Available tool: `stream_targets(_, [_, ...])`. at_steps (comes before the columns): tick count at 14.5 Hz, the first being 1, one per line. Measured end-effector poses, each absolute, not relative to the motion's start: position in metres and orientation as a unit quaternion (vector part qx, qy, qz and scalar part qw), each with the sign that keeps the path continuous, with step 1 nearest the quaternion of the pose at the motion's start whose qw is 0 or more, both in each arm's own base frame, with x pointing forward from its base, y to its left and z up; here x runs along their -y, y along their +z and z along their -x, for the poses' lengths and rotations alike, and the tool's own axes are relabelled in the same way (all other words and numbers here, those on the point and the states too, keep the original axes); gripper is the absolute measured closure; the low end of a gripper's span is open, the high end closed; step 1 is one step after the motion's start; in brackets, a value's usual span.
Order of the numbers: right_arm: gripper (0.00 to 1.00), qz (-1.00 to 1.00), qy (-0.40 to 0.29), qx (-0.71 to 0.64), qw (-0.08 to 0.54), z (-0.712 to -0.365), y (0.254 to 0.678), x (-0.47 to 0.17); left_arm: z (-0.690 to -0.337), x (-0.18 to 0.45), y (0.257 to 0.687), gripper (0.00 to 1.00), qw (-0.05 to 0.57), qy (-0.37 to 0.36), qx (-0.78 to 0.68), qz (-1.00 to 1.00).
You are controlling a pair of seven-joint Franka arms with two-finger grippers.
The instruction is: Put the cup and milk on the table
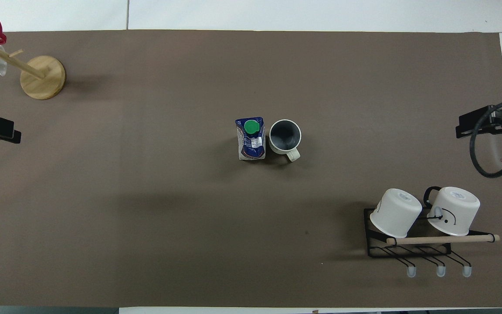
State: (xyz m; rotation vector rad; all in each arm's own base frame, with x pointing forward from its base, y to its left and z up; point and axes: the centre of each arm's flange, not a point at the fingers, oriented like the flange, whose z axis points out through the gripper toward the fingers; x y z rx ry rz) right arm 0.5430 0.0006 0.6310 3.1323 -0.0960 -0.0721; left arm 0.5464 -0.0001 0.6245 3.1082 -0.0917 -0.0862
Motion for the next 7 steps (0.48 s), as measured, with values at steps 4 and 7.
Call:
stream_targets(4, [0.00, -0.999, -0.023, 0.031, 0.004, -0.5430, 0.6310, -0.0006, -0.5465, -0.0004, 0.6243, 0.00, 0.015, -0.028, 0.029, -0.999])
stream_targets(7, [0.00, -0.999, -0.023, 0.031, 0.004, -0.5430, 0.6309, -0.0006, -0.5465, -0.0004, 0.6227, 0.00, 0.016, -0.030, 0.029, -0.999])
